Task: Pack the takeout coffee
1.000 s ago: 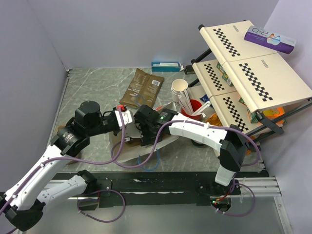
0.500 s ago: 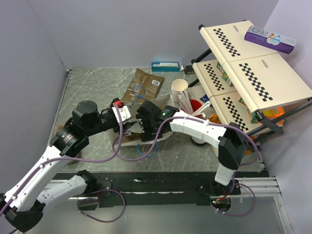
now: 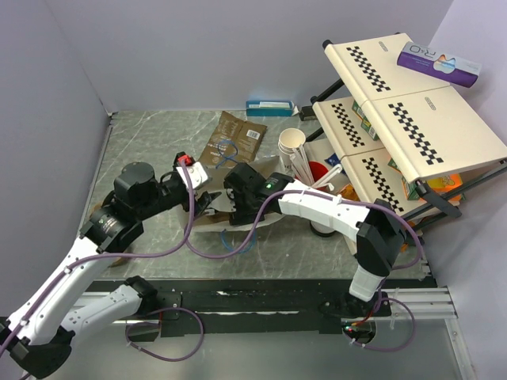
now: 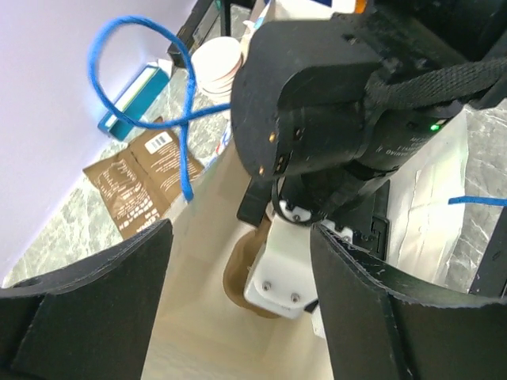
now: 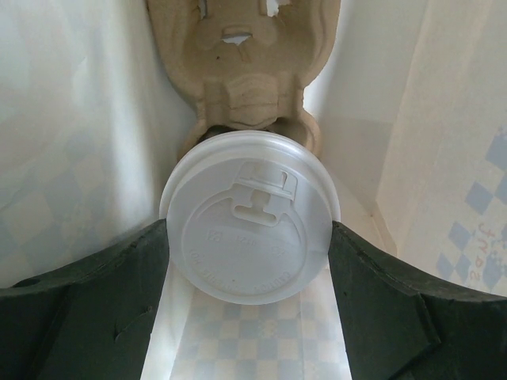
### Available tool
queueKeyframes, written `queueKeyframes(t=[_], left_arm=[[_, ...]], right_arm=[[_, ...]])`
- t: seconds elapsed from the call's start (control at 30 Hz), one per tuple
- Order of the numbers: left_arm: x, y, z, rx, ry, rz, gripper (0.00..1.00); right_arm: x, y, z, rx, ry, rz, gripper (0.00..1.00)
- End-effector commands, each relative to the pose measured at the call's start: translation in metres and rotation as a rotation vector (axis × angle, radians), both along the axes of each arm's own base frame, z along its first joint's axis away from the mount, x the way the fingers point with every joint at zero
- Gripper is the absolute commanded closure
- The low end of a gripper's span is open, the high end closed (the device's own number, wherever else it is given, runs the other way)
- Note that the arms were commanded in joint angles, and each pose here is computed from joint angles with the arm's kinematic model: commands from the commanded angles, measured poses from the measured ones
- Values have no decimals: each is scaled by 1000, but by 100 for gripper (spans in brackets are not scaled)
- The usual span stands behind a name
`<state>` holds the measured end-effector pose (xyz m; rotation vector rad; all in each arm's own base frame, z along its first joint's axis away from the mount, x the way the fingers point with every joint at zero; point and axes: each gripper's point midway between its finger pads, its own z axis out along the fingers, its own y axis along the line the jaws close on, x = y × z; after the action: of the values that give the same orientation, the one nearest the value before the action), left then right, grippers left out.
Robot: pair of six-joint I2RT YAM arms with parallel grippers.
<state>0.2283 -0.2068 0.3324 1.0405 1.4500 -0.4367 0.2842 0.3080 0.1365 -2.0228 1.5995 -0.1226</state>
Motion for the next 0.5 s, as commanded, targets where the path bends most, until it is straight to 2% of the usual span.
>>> queueKeyframes(t=[0.0,0.1,0.23,0.47], left_arm=[[0,13,18,-46,3,61,24],[-6,35,16,7,-17,114,24],[-34,61,39,4,-119,129,18],[-94,48,-1,179,88,-182,28]], right_arm=[[11,-5,1,17,-4,-53,100],[2,-10,-4,8,87,-47,100],[-6,-18,-12,-10,162,-30,100],[-5,-12,-10,9,258,-45,100]])
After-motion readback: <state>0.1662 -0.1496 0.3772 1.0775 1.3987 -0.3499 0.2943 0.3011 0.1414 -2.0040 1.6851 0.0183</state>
